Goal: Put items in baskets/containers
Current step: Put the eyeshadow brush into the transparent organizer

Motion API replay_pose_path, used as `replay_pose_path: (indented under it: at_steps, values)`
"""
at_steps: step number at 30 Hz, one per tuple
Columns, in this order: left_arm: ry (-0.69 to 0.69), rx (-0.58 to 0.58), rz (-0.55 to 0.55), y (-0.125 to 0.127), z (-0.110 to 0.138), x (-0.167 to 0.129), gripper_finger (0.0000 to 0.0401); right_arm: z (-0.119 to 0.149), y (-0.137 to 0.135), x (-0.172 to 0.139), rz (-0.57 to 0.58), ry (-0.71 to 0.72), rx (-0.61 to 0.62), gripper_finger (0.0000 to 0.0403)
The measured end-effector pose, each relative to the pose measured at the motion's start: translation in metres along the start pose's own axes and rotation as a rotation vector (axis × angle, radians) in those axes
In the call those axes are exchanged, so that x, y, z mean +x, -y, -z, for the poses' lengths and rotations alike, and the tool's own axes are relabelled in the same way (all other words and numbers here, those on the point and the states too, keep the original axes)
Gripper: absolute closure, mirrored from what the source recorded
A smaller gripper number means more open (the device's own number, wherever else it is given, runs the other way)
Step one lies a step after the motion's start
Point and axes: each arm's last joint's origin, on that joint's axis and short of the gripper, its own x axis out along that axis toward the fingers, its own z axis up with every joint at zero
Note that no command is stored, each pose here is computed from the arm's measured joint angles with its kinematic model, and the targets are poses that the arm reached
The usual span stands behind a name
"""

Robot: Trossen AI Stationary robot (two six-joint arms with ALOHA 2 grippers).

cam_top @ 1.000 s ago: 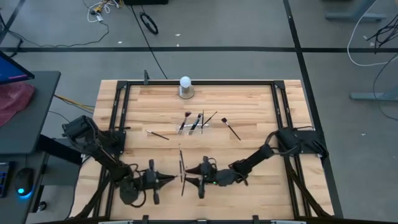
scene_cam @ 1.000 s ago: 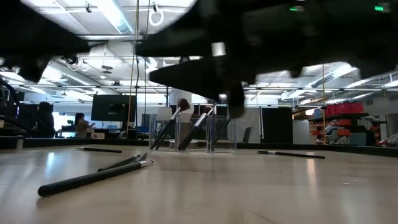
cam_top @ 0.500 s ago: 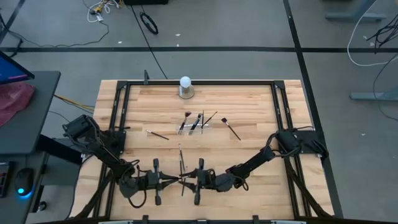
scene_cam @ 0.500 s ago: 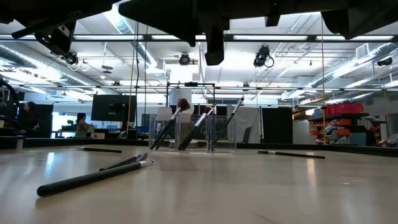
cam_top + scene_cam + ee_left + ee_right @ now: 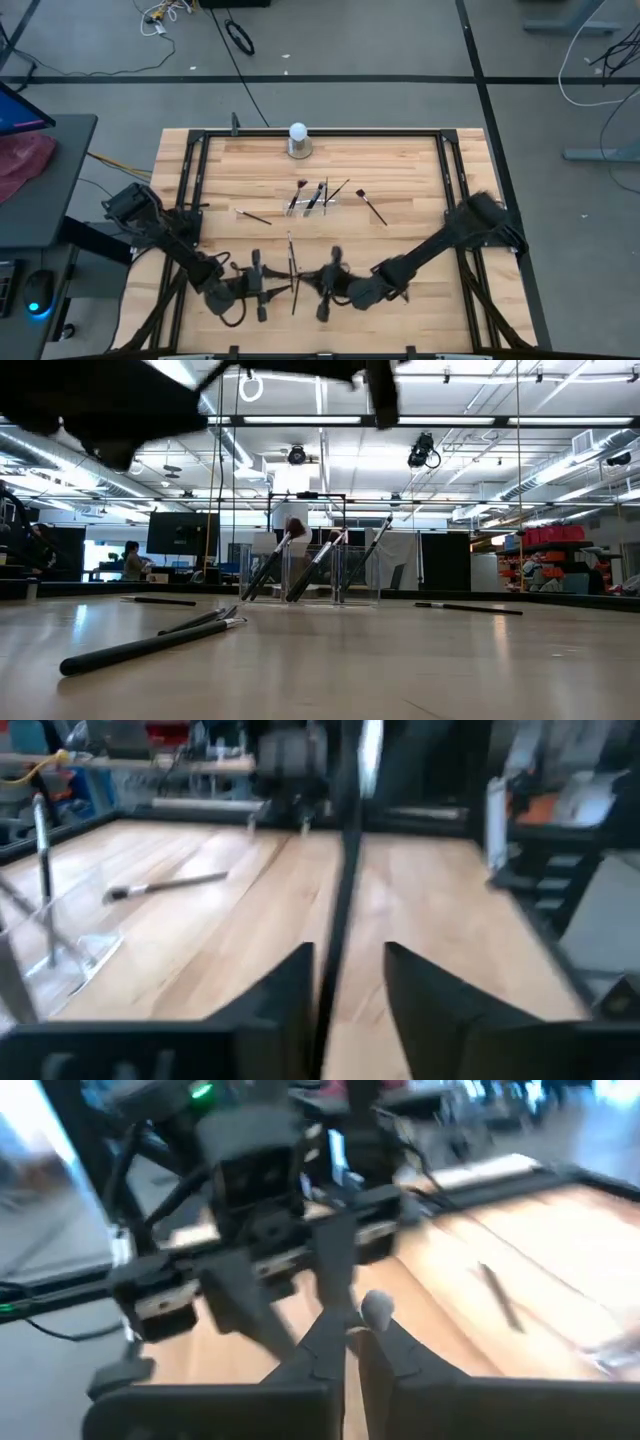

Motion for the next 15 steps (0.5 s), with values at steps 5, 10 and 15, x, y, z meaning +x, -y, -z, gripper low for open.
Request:
replay_pose_path:
  at_steps: [5, 10, 15]
  values:
    - [-0.098, -0.040, -0.050, -0.012, 0.013, 0.009, 0.0198, -0.052, 0.044, -0.025, 0.159, -0.169, 0.095, 0.0395]
    - [-0.130, -0.066, -0.075, -0.019, 0.015, 0.015, 0.0168, -0.082, 0.107, -0.030, 0.352, -0.284, 0.112, 0.0395]
    - [-0.128, -0.072, -0.085, -0.021, 0.015, 0.017, 0.0166, -0.089, 0.169, -0.017, 0.491, -0.410, 0.139, 0.0395]
